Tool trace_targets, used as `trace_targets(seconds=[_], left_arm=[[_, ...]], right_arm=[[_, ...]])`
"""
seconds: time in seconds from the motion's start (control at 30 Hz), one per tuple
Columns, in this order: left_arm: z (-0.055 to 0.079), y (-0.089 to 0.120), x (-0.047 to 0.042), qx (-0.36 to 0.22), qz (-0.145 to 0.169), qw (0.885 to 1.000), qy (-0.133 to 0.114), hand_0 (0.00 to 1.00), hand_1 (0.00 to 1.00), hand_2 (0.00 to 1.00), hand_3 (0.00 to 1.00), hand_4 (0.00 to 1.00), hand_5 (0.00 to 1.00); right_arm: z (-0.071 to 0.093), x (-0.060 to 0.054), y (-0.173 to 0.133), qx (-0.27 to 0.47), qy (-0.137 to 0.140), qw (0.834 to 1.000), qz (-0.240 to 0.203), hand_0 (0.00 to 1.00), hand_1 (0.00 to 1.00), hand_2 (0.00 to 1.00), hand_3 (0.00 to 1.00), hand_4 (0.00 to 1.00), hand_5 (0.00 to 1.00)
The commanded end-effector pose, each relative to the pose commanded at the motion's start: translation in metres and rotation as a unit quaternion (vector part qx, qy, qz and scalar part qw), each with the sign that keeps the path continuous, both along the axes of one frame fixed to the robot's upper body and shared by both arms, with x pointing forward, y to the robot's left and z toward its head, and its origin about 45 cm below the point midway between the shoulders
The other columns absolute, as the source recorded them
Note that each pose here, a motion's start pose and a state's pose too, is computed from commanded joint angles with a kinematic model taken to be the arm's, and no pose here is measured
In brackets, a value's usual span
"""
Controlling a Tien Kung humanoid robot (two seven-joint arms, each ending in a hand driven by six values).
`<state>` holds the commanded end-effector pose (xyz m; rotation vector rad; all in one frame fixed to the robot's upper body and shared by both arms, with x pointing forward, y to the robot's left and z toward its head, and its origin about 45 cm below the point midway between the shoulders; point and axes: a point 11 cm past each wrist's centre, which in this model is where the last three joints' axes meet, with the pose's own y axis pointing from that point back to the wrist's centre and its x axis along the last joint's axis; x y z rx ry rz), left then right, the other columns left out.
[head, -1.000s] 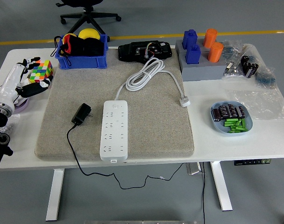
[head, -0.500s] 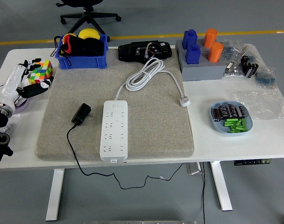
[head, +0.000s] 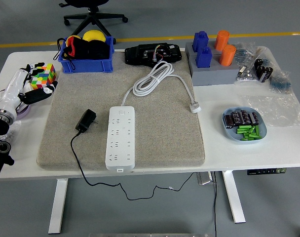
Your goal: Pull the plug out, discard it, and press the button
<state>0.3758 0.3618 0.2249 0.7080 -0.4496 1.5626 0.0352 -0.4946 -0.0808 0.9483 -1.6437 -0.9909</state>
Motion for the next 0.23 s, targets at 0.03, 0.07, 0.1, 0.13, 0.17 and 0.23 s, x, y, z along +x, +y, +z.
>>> trace_targets(seconds=[0.03,0.07,0.1,0.13,0.17,0.23], left_arm=[[-0.0001,0.0,-0.0001,0.0,0.0,1.0,0.0,0.887,0.888,0.86,0.89,0.708,0.319],[-0.0001,0.0,-0.0002,0.0,0.0,1.0,0.0,0.887,0.888,0.86,0.89,0.708,0.319],[0.0,0.0,-0.0003,0.0,0.0,1.0,0.0,0.887,0.888,0.86,0.89,0.708,0.319],[-0.0001,0.0001,-0.0005,0.0,0.0,1.0,0.0,0.887,0.888,0.86,0.89,0.708,0.319],[-0.0004,0.0001,-0.0007,0.0,0.0,1.0,0.001,0.887,0.888,0.86,0.89,0.708,0.319],[-0.0005,0.0004,-0.0008,0.0,0.0,1.0,0.001,0.887,0.888,0.86,0.89,0.708,0.319]], right_arm=[[-0.0001,-0.0001,0.0003,0.0,0.0,1.0,0.0,0.733,0.678,0.661,0.633,0.746,0.597],[-0.0002,-0.0004,0.0004,0.0,0.001,1.0,0.0,0.733,0.678,0.661,0.633,0.746,0.597],[-0.0003,-0.0008,0.0004,0.0,0.001,1.0,0.0,0.733,0.678,0.661,0.633,0.746,0.597],[-0.0003,-0.0014,0.0002,0.0,0.002,1.0,0.0,0.733,0.678,0.661,0.633,0.746,0.597],[-0.0002,-0.0023,-0.0001,0.0,0.003,1.0,0.001,0.733,0.678,0.661,0.633,0.746,0.597],[0.0001,-0.0032,-0.0012,-0.001,0.004,1.0,0.001,0.733,0.678,0.661,0.633,0.746,0.597]])
